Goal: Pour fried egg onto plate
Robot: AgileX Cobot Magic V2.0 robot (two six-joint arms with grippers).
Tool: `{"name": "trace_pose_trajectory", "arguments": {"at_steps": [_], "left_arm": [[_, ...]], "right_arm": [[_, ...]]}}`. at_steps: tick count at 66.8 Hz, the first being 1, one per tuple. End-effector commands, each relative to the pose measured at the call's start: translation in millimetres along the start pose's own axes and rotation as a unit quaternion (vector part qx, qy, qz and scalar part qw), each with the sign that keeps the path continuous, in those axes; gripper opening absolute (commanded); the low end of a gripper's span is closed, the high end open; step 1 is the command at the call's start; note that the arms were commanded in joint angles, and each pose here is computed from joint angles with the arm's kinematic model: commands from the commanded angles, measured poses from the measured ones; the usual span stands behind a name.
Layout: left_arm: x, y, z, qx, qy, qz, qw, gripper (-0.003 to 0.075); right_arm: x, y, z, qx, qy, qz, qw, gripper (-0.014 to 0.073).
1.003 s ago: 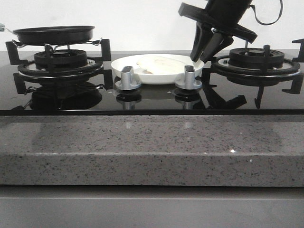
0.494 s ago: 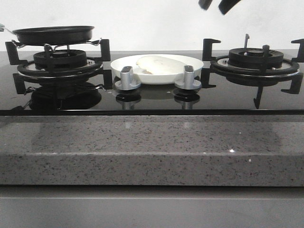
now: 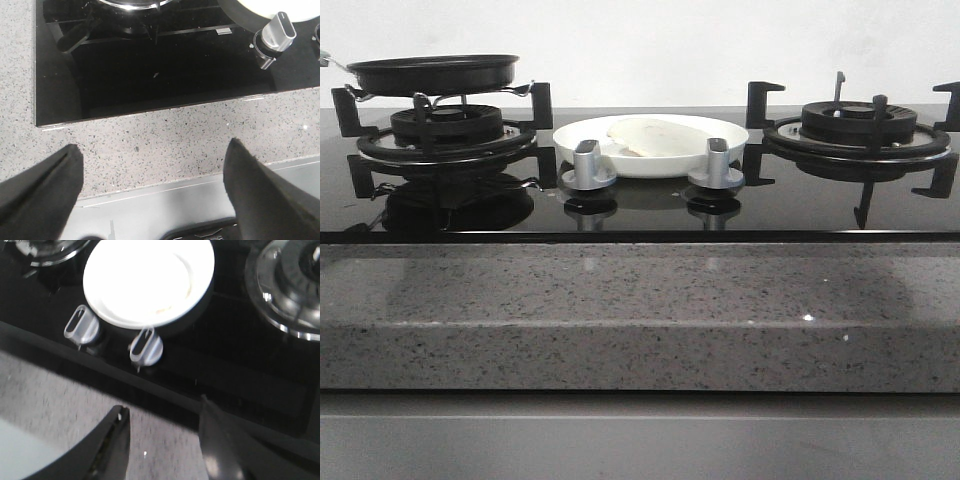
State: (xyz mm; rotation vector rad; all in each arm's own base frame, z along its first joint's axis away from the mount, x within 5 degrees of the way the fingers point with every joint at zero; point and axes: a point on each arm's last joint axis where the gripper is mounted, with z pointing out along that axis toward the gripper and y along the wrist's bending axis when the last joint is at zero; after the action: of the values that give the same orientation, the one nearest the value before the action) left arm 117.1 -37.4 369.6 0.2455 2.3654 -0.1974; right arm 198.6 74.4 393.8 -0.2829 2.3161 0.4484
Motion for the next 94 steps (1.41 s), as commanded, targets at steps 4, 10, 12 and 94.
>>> {"name": "trace_pose_trajectory", "arguments": {"at_steps": [4,10,12,94], "left_arm": [[-10.3,-2.2,-5.9,0.009,-0.05,-0.002,0.999,0.0566],[-9.8,-2.1,-4.9,0.009,-0.049,-0.002,0.999,0.0566],[-9.8,-2.1,-4.9,0.009,-0.049,-0.002,0.999,0.0566],[-9.8,-2.1,-4.9,0.009,-0.049,-0.002,0.999,-0.002]], "right_arm": [[24.4,2.6,-28.5,-0.001,-0.065,-0.015,0.998,0.036],[48.3,2.0,-39.2,-0.002,-0.076,-0.017,0.997,0.036],[56.8,1.7,-42.7,-0.003,-0.08,-0.018,0.997,0.036],[116.6,-1.7,-56.9,-0.006,-0.087,-0.022,0.996,-0.0069]]}}
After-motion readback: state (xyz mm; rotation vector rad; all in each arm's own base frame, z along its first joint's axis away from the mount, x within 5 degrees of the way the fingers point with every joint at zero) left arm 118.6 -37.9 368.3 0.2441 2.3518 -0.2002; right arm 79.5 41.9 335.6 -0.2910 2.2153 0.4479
